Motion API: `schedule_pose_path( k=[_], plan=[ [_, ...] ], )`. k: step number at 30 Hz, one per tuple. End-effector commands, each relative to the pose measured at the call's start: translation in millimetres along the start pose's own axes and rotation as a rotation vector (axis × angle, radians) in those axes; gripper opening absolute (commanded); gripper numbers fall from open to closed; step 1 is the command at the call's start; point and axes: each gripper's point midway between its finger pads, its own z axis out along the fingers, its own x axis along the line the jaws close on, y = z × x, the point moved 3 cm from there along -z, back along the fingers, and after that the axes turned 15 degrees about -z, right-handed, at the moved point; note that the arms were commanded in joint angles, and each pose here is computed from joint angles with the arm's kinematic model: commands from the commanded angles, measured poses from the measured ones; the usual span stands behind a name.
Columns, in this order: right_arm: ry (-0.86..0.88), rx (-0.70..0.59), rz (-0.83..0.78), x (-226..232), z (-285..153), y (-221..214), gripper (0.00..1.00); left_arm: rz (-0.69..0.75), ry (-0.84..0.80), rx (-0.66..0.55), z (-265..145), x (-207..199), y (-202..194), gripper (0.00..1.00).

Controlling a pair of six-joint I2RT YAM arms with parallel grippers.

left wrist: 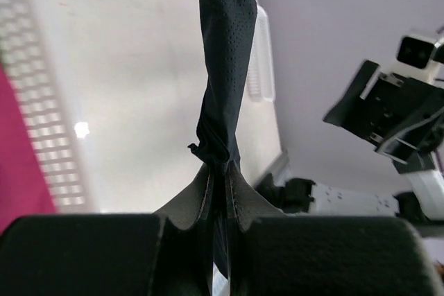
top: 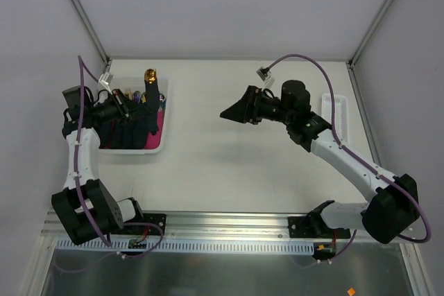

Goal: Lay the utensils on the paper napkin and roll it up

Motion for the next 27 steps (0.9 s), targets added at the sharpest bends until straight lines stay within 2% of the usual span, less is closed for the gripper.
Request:
schedule_pose_path(
  k=[1,11,18,27],
  plan=[
    [0.018,-0.03,-0.036,6,-10,5,0.71,0.092,0.074,-0.042,-11,20,14,0.0],
    [0.01,-0.015,-0.019,-1,-12,-2,0.71,0.131,0.314,-0.045,-9,91,35,0.0],
    [0.018,-0.006,-0.017,-2,-10,-4,0.71,0.171,0.297,0.041,-4,110,31,0.0],
    [0.025,-0.009,0.003,-4,-8,-6,0.71,0.136,0.281,0.088,6,124,33,0.0]
  ],
)
